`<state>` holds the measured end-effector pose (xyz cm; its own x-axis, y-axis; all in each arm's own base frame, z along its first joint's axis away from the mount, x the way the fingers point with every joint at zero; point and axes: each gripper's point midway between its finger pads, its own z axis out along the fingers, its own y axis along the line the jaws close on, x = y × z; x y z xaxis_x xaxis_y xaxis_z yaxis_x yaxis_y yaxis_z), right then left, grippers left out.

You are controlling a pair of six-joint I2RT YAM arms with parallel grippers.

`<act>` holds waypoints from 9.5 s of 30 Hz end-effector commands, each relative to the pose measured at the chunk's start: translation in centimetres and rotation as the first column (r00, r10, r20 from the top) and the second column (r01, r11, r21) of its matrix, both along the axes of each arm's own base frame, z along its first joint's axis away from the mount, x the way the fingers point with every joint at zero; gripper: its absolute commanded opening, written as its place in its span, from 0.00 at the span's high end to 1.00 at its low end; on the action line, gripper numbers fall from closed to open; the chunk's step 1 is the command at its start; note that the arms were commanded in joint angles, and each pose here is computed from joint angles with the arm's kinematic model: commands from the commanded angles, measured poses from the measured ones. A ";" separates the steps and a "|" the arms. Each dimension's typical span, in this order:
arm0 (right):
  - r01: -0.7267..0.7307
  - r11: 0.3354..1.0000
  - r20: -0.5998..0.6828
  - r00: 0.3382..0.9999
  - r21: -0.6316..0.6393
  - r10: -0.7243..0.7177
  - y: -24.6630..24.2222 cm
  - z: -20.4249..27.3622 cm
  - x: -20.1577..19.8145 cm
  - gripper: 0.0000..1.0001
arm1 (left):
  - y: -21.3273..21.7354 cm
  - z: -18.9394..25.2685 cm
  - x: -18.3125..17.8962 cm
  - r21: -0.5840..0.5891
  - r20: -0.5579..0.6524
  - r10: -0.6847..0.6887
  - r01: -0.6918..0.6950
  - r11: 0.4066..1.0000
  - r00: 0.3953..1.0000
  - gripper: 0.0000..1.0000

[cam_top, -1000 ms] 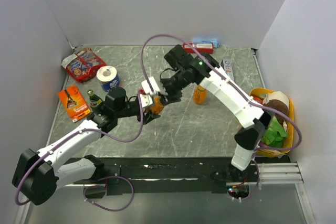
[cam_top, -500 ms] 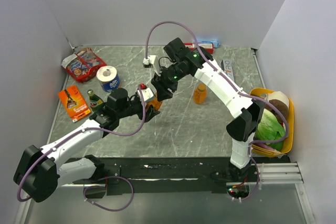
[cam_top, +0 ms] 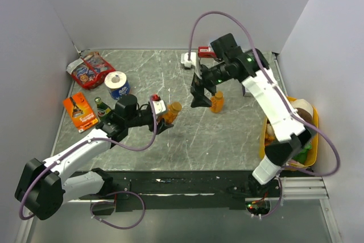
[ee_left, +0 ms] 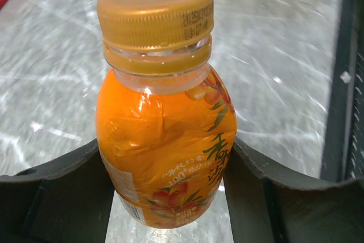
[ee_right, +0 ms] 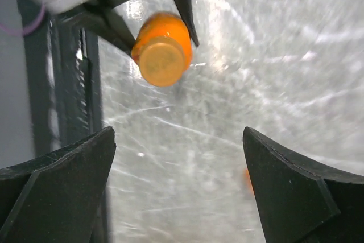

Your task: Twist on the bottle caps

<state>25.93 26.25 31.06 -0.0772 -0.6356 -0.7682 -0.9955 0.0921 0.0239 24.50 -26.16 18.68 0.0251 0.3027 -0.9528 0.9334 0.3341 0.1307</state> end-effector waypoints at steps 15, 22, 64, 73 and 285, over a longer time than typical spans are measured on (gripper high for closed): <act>-0.586 0.786 0.485 0.638 -0.199 0.598 4.0 -1.5 -6.0 0.20 | -1.3 2.8 -2.8 0.082 0.147 -0.313 0.304 0.949 0.938 0.99; -0.599 0.775 0.504 0.615 -0.201 0.606 4.7 -1.6 -5.9 0.25 | -1.4 3.4 -2.6 0.079 0.156 -0.309 0.300 0.951 0.938 0.99; 0.122 0.970 -0.154 0.984 0.209 -0.090 3.2 3.4 2.0 0.48 | -0.5 3.4 0.1 -0.021 0.078 -0.038 0.040 0.999 0.996 0.99; -0.317 0.946 0.316 0.907 0.072 0.280 1.3 2.5 -2.3 0.15 | -1.1 2.6 -2.4 0.026 0.055 -0.224 0.223 0.975 0.973 0.99; 0.065 0.998 0.142 0.988 0.020 -0.067 3.9 -0.9 4.1 0.74 | 2.2 2.5 1.7 -0.020 -0.118 0.244 -0.248 0.969 0.963 0.04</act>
<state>25.99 32.00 29.31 -0.0942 -0.5691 -0.8169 -0.9950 0.0800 0.0590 24.94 -25.81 22.19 -0.0387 0.1973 -0.9796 0.8861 0.4599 0.0576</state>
